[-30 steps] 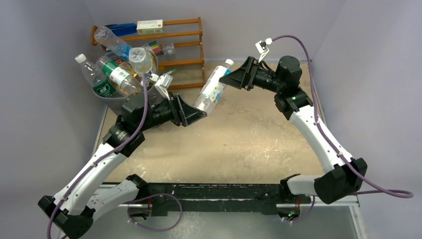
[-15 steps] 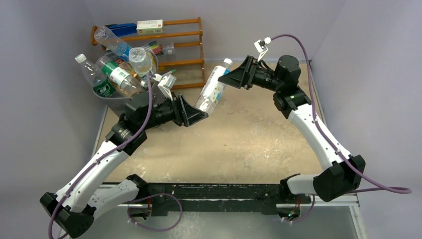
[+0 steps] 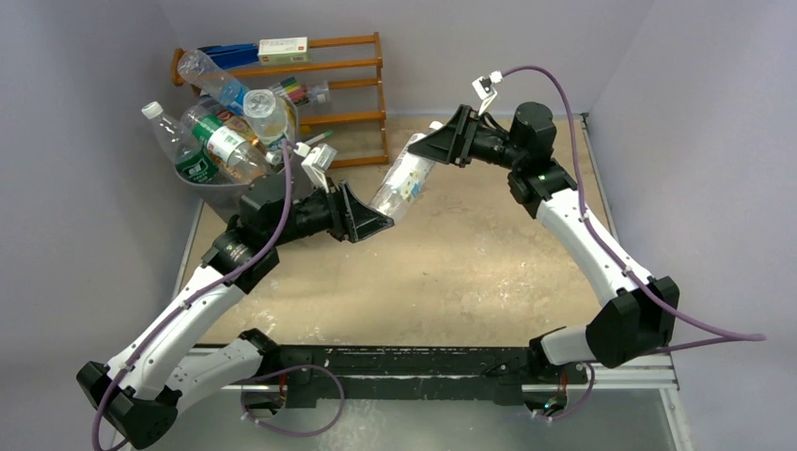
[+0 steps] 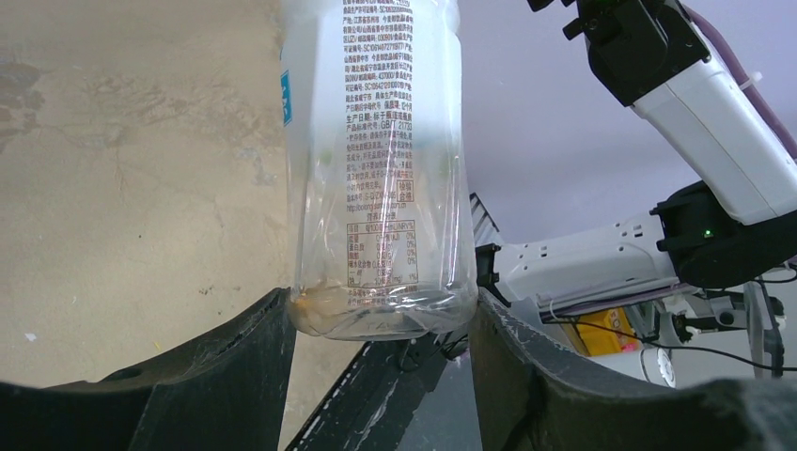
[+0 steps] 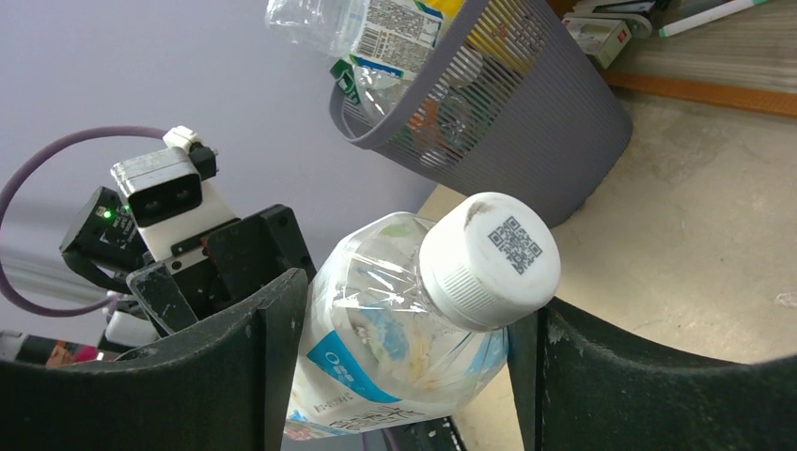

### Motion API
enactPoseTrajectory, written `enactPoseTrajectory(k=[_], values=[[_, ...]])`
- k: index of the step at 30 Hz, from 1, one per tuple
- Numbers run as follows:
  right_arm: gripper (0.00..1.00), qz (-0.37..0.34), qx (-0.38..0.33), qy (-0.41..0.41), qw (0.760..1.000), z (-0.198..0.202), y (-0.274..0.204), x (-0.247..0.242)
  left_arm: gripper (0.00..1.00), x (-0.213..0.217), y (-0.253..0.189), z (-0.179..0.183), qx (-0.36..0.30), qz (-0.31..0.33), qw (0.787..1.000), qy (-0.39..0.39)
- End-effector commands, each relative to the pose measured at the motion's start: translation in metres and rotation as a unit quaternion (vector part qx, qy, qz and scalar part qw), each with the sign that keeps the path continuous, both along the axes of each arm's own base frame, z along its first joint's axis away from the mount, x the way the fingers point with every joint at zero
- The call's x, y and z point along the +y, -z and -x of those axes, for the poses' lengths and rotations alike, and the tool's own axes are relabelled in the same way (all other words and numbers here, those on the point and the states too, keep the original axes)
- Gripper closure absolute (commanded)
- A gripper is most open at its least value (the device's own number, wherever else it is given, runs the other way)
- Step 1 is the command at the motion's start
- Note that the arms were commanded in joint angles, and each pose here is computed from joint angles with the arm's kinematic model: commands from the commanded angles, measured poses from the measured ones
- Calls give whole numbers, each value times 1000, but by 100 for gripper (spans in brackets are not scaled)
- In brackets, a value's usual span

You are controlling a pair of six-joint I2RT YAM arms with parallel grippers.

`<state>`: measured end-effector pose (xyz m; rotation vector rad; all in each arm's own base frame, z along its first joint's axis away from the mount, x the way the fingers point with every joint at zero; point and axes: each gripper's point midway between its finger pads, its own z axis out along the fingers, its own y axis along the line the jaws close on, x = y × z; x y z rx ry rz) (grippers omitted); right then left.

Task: Put the plastic bottles in the bin
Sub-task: Pick up the plastic bottle at the center of the board.

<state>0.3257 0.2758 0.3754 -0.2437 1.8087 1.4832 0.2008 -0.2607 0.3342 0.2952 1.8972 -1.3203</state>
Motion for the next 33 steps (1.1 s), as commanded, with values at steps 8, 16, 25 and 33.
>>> enactPoseTrajectory(k=[8,16,25,33], values=[[37,-25,-64,-12,998,17,-42,-2,29,10,8,-18,-24,-63,997,-36],[38,8,-76,6,997,13,-41,-7,24,20,0,-26,-37,-136,989,-41],[44,14,-76,-11,997,15,-41,-2,21,9,4,-30,-33,-170,985,3],[43,35,-65,-41,996,20,-26,19,19,4,-5,-39,-40,-202,978,23]])
